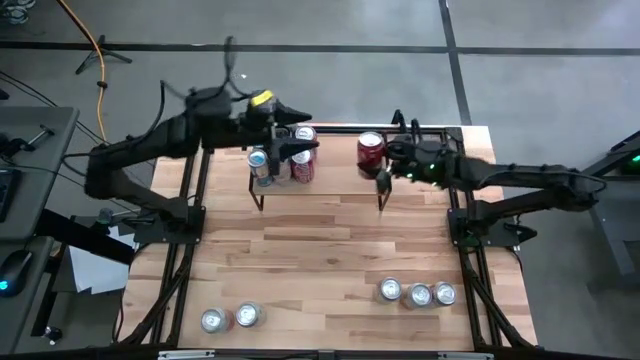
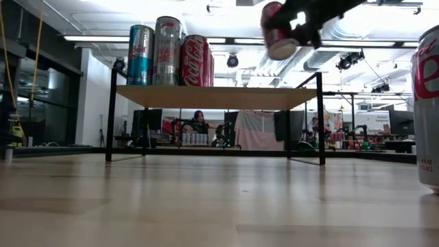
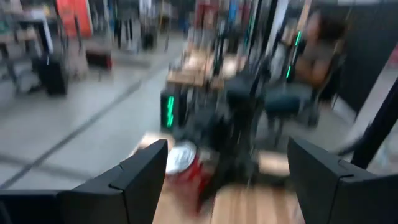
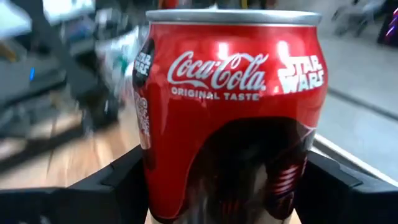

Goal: Place canned beverage on shelf
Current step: Put the red-white soda can aligned with the other red-white soda cans on the shelf

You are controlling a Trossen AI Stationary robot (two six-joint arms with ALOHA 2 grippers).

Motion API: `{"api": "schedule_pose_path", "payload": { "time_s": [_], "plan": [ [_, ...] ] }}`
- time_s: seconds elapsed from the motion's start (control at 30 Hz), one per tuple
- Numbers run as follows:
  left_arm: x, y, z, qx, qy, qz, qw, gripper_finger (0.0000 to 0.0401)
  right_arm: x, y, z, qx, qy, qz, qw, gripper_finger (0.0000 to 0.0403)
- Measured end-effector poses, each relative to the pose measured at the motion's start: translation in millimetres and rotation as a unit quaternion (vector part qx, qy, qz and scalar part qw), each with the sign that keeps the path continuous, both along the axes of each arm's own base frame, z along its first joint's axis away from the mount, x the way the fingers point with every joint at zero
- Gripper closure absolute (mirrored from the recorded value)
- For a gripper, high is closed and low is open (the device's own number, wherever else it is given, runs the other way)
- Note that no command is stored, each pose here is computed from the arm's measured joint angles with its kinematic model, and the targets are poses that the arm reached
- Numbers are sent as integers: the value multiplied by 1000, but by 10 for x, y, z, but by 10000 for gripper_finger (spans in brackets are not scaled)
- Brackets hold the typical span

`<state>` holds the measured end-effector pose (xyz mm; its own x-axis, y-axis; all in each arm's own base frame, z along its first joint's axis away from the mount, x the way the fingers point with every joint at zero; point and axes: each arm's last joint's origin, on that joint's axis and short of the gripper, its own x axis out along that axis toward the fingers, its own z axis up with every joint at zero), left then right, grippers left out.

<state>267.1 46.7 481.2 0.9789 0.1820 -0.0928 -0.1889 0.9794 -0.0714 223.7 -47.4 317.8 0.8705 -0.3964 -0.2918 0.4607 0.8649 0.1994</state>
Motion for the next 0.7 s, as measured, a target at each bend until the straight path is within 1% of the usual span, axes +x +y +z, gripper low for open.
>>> {"api": "schedule_pose_path", "payload": {
  "time_s": [0.07, 0.13, 0.27, 0.37, 0.43, 0.53, 0.7],
  "plan": [
    [-78, -26, -104, -18, -55, 0, 998, 139, 122, 43, -102, -11, -39, -23, 999, 120],
    [-168, -40, -193, -41, -96, 1, 995, 139, 236, 83, -197, -30, -51, -59, 997, 120],
    [-338, -66, -280, -74, -140, 3, 987, 139, 436, 121, -389, -63, -37, -129, 989, 120],
    [-427, -82, -245, -83, -156, 8, 984, 139, 559, 111, -564, -78, -4, -168, 983, 120],
    [-474, -104, -191, -80, -176, 5, 981, 139, 635, 101, -647, -74, -5, -179, 981, 120],
    [-529, -127, -130, -77, -200, 2, 977, 139, 737, 90, -714, -70, -25, -190, 979, 120],
    [-567, -135, -109, -72, -204, 1, 976, 139, 819, 82, -780, -70, -43, -204, 975, 120]
  ]
}}
